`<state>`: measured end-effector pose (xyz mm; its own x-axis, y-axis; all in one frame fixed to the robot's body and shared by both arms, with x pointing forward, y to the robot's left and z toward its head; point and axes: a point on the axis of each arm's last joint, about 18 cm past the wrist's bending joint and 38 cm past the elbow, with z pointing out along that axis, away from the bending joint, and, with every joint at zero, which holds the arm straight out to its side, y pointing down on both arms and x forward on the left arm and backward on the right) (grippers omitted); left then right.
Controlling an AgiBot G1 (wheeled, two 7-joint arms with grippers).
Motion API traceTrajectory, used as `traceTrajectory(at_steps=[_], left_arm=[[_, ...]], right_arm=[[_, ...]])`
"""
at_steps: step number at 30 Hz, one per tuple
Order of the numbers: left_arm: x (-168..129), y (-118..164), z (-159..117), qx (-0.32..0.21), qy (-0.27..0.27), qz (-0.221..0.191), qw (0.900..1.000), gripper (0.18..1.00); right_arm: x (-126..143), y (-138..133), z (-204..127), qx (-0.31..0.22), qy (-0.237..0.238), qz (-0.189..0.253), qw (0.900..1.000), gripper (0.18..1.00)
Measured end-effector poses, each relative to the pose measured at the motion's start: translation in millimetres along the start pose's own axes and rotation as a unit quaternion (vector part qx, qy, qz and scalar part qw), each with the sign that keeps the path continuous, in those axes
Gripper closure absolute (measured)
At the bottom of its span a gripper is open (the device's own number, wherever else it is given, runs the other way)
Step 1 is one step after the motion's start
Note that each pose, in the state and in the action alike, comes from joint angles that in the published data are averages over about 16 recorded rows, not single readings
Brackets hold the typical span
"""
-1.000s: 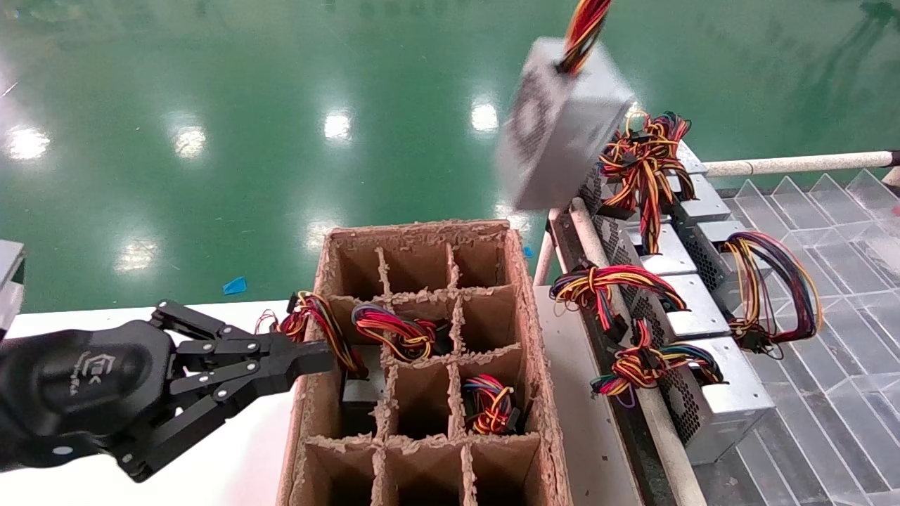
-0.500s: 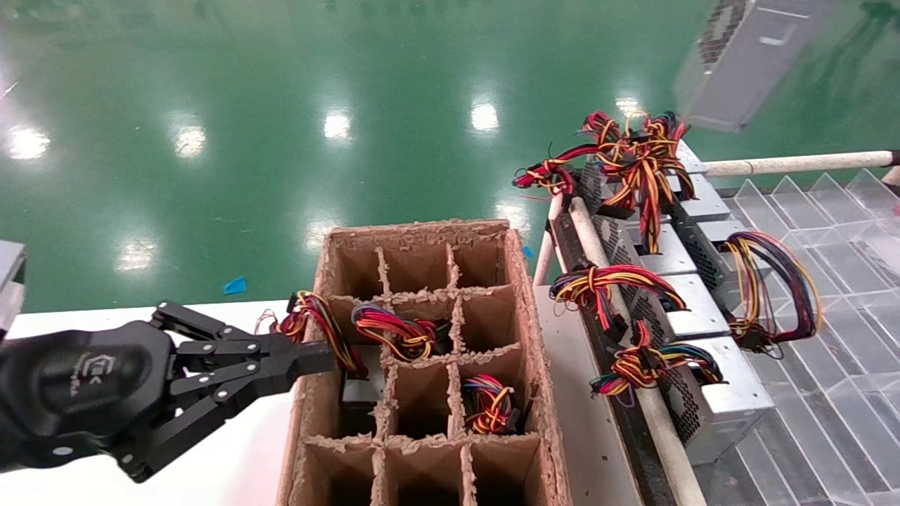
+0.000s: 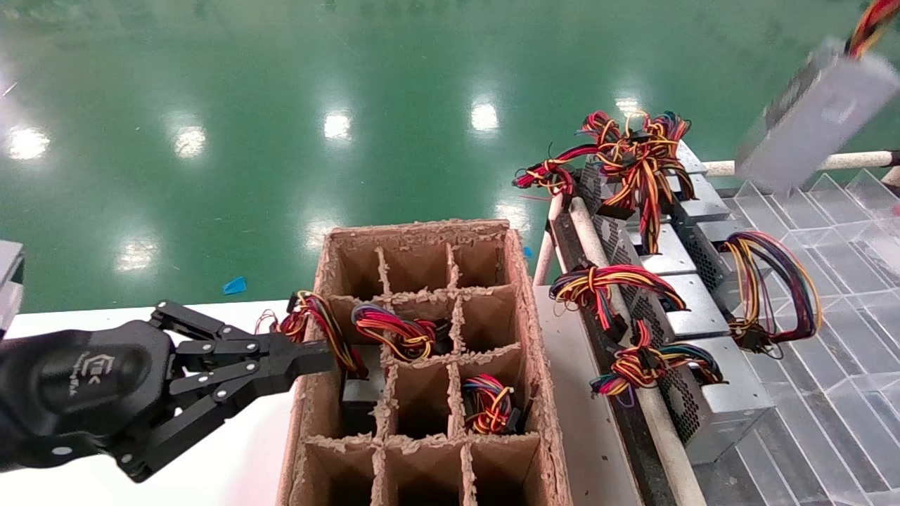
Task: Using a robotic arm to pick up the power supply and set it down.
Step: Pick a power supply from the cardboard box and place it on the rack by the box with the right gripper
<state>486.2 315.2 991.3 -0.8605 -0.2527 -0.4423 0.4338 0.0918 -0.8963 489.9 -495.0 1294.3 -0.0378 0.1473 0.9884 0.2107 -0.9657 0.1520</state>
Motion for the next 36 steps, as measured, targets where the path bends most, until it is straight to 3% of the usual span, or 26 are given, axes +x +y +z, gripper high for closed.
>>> traceTrajectory(at_steps=[14,36], left_arm=[[0,0,0,0.000,0.000,0.000,1.0000,0.993],[0,0,0,0.000,0.000,0.000,1.0000,0.993]], right_arm=[[-62,39,57,-0.057,-0.002,0.054,0.997,0.923],[-102,18,125,-0.040,-0.006,0.064,0.997,0.925]])
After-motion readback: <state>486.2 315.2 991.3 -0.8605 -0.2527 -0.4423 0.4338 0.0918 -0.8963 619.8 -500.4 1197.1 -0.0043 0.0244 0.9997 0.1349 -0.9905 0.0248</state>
